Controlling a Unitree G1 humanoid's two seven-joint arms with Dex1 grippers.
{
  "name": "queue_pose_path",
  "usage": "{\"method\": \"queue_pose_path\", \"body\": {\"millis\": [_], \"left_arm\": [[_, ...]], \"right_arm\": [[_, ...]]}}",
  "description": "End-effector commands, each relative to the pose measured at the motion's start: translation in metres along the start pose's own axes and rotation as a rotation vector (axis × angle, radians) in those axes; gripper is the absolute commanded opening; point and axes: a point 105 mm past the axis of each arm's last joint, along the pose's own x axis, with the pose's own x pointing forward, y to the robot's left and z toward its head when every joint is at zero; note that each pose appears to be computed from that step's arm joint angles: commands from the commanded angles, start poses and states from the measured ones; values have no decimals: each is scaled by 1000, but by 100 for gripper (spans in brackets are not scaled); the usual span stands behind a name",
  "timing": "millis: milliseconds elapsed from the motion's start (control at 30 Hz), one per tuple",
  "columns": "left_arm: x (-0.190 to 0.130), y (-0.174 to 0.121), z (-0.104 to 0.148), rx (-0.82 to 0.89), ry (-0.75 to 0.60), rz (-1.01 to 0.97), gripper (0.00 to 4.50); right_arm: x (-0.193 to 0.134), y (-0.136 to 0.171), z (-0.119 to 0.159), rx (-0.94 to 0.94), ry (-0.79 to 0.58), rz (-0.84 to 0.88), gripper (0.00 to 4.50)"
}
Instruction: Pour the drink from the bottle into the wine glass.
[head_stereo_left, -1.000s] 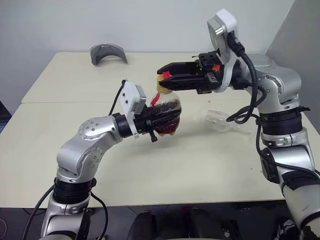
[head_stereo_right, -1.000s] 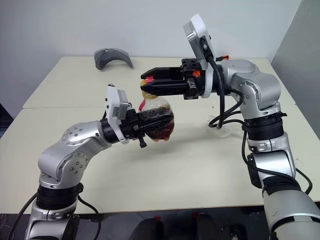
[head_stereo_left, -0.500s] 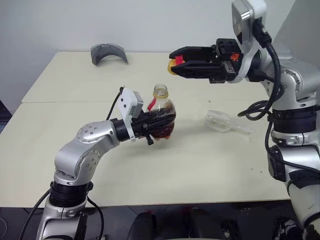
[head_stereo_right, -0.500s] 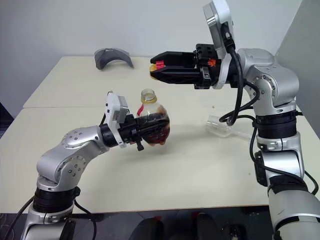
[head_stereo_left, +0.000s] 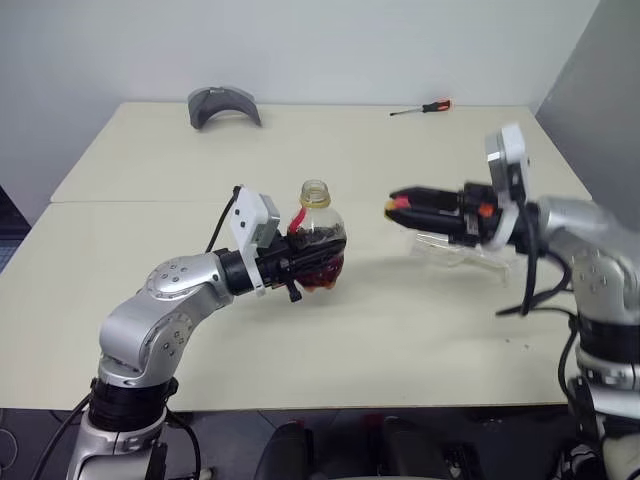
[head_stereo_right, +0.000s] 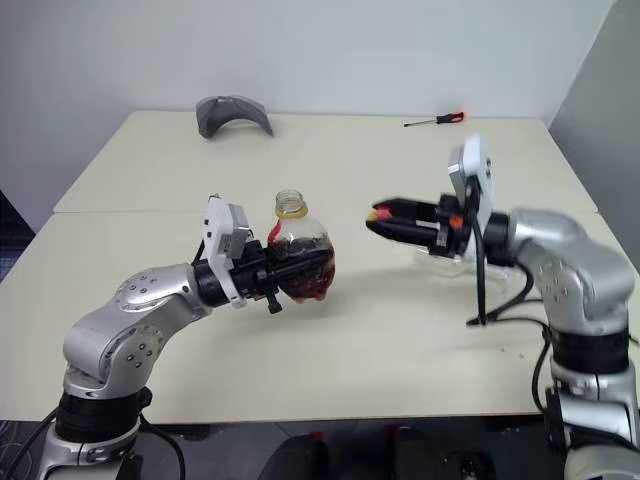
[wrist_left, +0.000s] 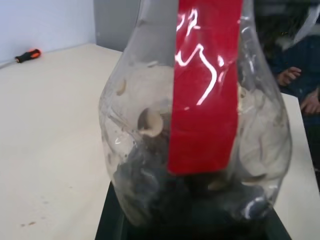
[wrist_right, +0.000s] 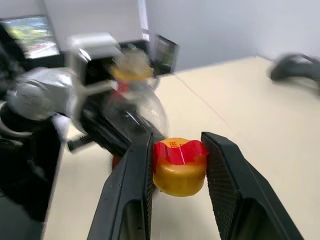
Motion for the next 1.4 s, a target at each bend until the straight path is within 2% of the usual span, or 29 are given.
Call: {"method": "queue_pose_path", "body": {"millis": [33,200,400,533,633,967,1300,1400], "left_arm": [[1,-5,16,41,-49,-16,87],[4,-11,13,23,-45,-53,87],[9,-13,13,19,-52,-71,87],[12,-15,14,22,-57,-78,87],[13,-15,16,23,-66,-75,87],[10,-14,17,26,-66,-61,87],[10,-11,18,28,-65,-59,87],[11,-11,18,29,-66,-59,87]], "right_arm": [[-6,7,2,-62,-33,-153,120],[-12,3,-38,-57,25,-399,120],[-15,-6,-82,-57,98,-553,120],[-17,-23,-110,-51,124,-690,120],[-17,-29,-115,-56,118,-734,120],[-19,-34,-113,-42,122,-718,120],[-33,-31,-132,14,208,-704,437],[-32,-33,-127,10,192,-706,444]]}}
